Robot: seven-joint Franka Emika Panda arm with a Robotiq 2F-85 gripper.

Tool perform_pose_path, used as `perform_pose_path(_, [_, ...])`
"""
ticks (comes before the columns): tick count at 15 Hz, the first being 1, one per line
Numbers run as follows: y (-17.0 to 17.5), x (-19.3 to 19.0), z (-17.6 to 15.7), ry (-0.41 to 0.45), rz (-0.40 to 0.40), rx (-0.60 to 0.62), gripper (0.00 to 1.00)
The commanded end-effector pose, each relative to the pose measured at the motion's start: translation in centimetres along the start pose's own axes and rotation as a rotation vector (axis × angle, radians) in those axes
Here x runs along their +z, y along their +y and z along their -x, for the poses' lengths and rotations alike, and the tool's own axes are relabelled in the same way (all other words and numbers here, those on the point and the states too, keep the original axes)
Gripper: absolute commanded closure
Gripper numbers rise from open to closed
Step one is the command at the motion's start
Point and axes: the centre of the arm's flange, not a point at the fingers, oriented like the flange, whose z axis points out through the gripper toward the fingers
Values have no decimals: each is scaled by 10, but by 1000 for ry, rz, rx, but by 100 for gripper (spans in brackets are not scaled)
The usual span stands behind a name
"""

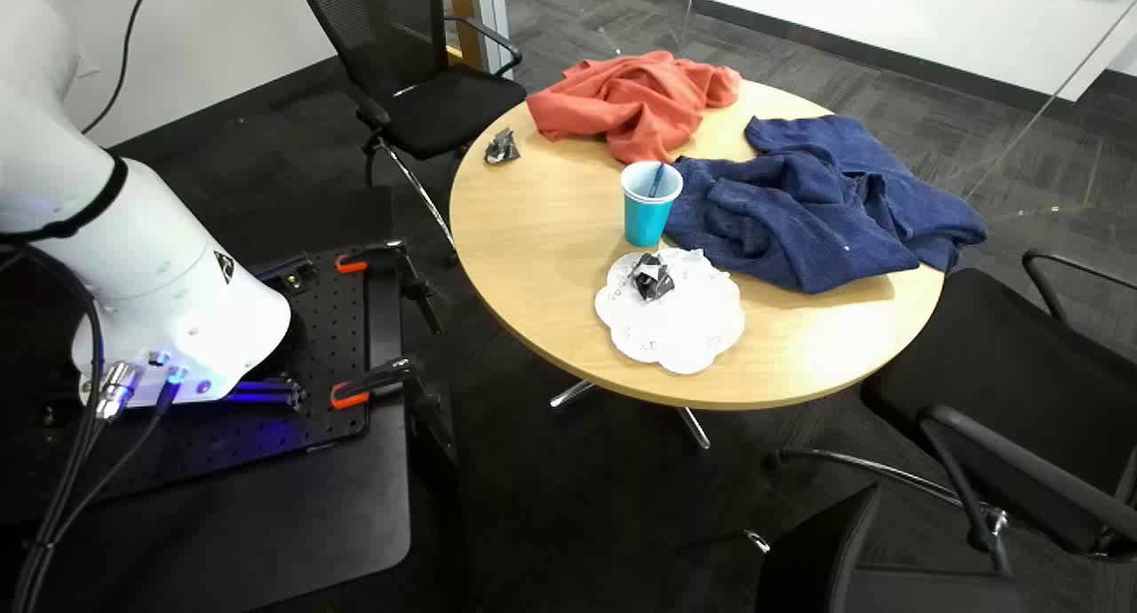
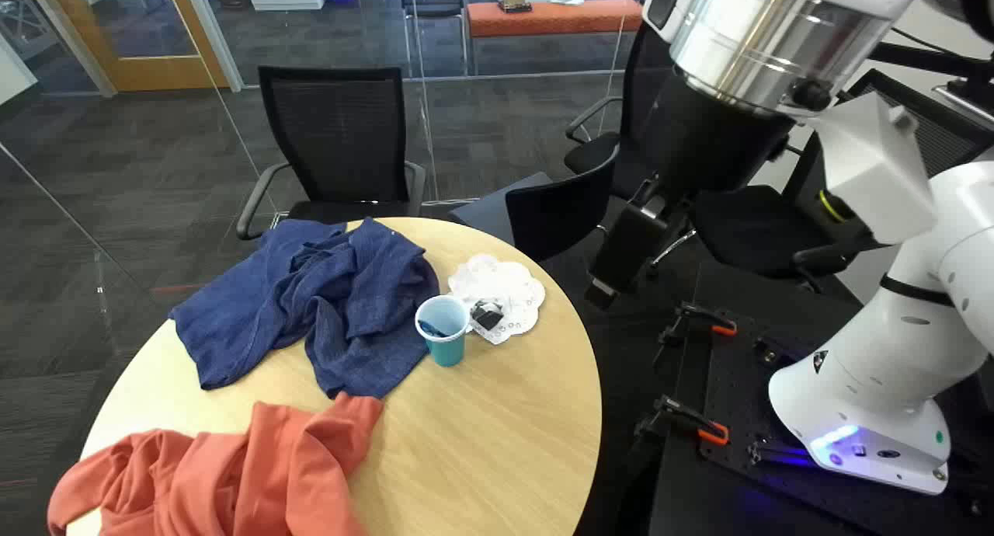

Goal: Remove the pen from the cup and put it on the table

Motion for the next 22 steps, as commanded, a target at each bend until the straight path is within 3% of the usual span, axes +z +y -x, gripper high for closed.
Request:
perform_pose_path(1, [0,0,0,0,0,0,0])
perform_pose_path(8, [0,2,-5,4,-12,-15,0])
perform_pose_path(15, [9,34,-59,55,29,-170,0])
perform_pose_path(19, [21,61,-97,43,46,-284,0])
perform_pose_path(22, [28,75,-125,49,21,-379,0])
